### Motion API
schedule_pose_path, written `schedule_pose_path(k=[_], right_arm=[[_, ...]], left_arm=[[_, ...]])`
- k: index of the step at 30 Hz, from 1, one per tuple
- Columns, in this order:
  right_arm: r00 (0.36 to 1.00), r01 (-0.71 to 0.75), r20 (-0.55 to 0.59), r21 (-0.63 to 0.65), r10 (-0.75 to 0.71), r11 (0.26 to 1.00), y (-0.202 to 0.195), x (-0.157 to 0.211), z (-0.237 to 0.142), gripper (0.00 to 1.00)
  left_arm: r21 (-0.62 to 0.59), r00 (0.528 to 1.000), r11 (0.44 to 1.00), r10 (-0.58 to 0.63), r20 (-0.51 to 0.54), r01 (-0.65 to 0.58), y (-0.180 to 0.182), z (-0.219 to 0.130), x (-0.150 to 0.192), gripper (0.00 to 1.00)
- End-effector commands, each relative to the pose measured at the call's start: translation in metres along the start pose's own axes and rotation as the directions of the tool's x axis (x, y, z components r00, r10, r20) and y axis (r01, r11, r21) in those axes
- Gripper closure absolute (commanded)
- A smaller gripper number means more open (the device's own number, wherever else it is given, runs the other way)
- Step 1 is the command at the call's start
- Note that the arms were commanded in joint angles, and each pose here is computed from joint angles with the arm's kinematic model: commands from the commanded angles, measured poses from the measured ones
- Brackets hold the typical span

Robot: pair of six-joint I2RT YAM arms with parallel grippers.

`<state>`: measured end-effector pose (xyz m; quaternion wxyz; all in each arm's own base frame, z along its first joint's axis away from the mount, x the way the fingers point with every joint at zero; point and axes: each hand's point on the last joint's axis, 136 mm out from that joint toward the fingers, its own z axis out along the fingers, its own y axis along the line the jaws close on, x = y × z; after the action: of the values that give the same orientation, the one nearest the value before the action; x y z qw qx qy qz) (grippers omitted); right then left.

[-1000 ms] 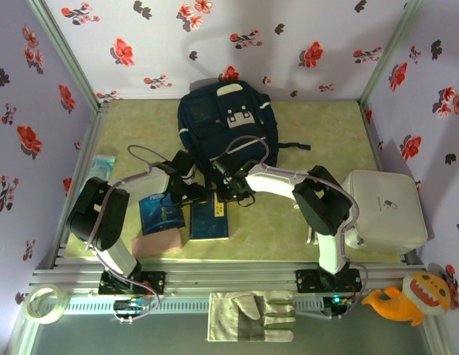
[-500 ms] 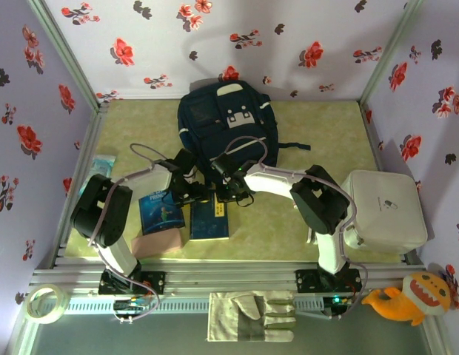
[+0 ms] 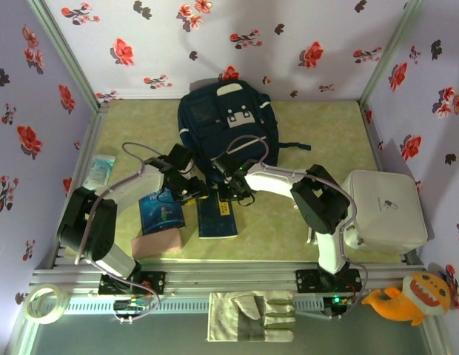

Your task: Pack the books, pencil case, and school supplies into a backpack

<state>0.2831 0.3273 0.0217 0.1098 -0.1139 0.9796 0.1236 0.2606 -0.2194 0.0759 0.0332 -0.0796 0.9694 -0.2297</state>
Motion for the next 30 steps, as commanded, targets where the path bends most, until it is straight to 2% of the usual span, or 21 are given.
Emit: schedule_pose_path(k=[1, 5, 10, 14, 18, 21, 24, 27, 30], right_arm=[[0.998, -0.020, -0.053, 0.040, 0.022, 0.999, -0.011, 0.016, 0.020, 0.67], [0.998, -0.030, -0.058, 0.029, 0.031, 0.999, -0.011, 0.015, 0.021, 0.67], [0.997, -0.039, -0.061, 0.024, 0.041, 0.999, -0.012, 0.016, 0.022, 0.67], [0.997, -0.045, -0.061, 0.027, 0.047, 0.999, -0.015, 0.016, 0.023, 0.67], [0.997, -0.052, -0.059, 0.028, 0.053, 0.998, -0.016, 0.015, 0.023, 0.67], [0.998, -0.052, -0.037, 0.017, 0.053, 0.998, -0.015, 0.013, 0.019, 0.69], [0.999, -0.038, 0.032, -0.024, 0.039, 0.999, -0.010, 0.004, 0.001, 0.67], [0.991, -0.005, 0.134, -0.061, 0.014, 0.998, -0.004, -0.011, -0.033, 0.62], [0.969, 0.051, 0.248, -0.132, -0.017, 0.990, 0.009, -0.028, -0.073, 0.51]], left_arm=[[0.221, 0.999, 0.974, 0.033, 0.041, -0.041, -0.058, -0.024, -0.010, 0.64], [0.237, 0.998, 0.971, 0.018, 0.055, -0.031, -0.061, -0.023, -0.013, 0.66], [0.207, 1.000, 0.978, 0.013, 0.022, -0.018, -0.054, -0.005, -0.010, 0.66], [0.190, 0.999, 0.981, 0.024, 0.034, -0.030, -0.051, -0.004, -0.012, 0.67], [0.148, 0.997, 0.988, 0.038, 0.062, -0.046, -0.045, -0.009, -0.015, 0.74], [0.133, 0.993, 0.989, 0.048, 0.111, -0.062, -0.044, -0.019, -0.020, 0.85], [0.126, 0.981, 0.987, 0.080, 0.176, -0.103, -0.047, -0.039, -0.026, 0.98], [0.108, 0.956, 0.980, 0.135, 0.261, -0.168, -0.050, -0.061, -0.032, 1.00], [0.082, 0.905, 0.969, 0.185, 0.384, -0.233, -0.050, -0.090, -0.039, 1.00]])
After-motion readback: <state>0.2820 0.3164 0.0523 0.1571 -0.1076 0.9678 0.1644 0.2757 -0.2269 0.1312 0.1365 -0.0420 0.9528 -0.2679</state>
